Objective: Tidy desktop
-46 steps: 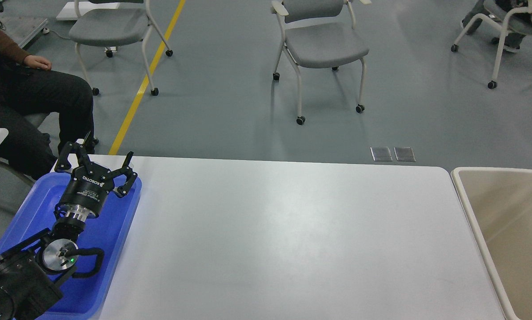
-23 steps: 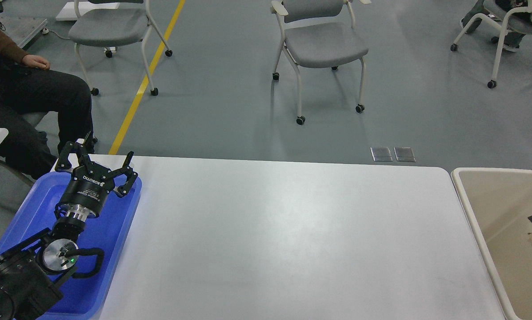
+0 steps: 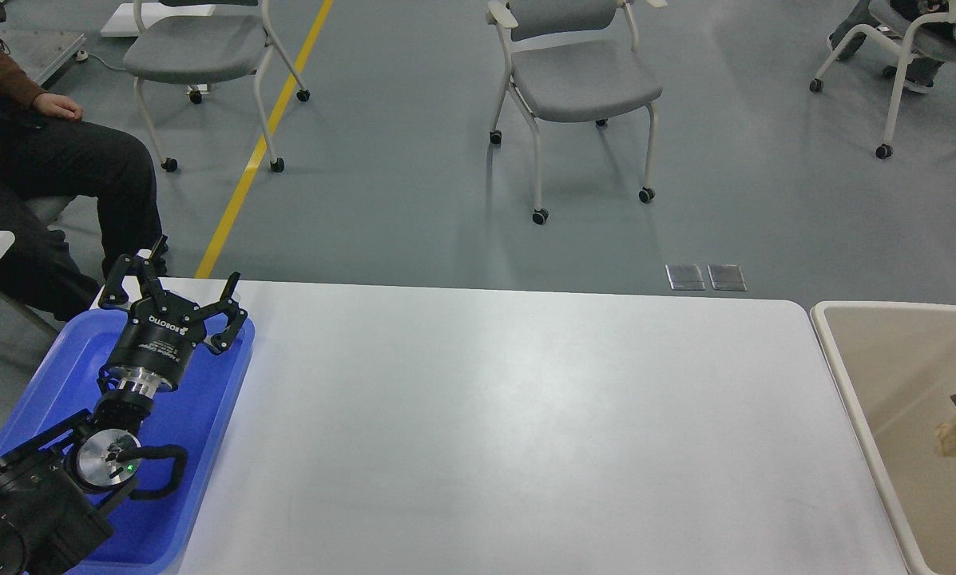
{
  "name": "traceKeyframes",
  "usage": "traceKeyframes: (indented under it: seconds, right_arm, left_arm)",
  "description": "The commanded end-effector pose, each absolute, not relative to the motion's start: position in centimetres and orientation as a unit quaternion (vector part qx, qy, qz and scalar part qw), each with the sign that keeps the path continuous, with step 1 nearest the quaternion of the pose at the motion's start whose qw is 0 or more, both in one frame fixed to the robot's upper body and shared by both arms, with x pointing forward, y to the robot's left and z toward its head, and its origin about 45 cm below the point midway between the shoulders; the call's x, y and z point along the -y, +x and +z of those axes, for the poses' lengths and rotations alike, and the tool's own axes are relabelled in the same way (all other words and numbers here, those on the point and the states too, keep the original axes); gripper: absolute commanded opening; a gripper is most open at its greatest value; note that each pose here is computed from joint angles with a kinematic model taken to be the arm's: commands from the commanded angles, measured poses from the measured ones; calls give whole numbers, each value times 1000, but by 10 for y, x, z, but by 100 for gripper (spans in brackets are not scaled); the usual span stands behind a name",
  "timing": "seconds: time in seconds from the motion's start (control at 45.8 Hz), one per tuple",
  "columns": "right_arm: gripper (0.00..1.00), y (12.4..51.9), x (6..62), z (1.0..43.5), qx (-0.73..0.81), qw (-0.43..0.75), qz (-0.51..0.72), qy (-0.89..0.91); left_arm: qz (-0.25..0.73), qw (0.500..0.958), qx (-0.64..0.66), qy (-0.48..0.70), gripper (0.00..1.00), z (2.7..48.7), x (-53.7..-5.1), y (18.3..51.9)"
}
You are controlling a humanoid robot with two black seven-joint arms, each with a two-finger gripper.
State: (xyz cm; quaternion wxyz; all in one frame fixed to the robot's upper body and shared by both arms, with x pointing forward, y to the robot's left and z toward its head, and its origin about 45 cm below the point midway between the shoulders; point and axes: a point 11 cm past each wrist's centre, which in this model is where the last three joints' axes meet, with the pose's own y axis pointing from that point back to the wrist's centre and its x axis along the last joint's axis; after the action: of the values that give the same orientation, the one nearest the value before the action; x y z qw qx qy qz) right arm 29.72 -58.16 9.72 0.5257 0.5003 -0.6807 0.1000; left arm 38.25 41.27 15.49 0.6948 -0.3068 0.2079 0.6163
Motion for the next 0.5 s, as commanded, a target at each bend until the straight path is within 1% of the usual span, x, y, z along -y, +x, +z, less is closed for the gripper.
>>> traceKeyframes:
  seconds: [0.0,0.131,0.219,0.328,0.481]
  right_arm:
    - [99,298,576,93,681,525,102,501]
    - [99,305,575,98,682,520,104,504]
    - [100,316,572,106,689,508,110,505]
    - [100,339,568,125,713,473,115,504]
    - [100,374,566,165,766,377,95,512]
  left_arm:
    - [617,695,-208,-307,98,155,-413,382]
    - [616,695,-208,-307,98,155,-412,382]
    - [616,695,-208,-307,98,155,-413,383]
    - [617,695,-208,-307,98,155,-413,382]
    - [616,695,-208,-307,98,155,-413,383]
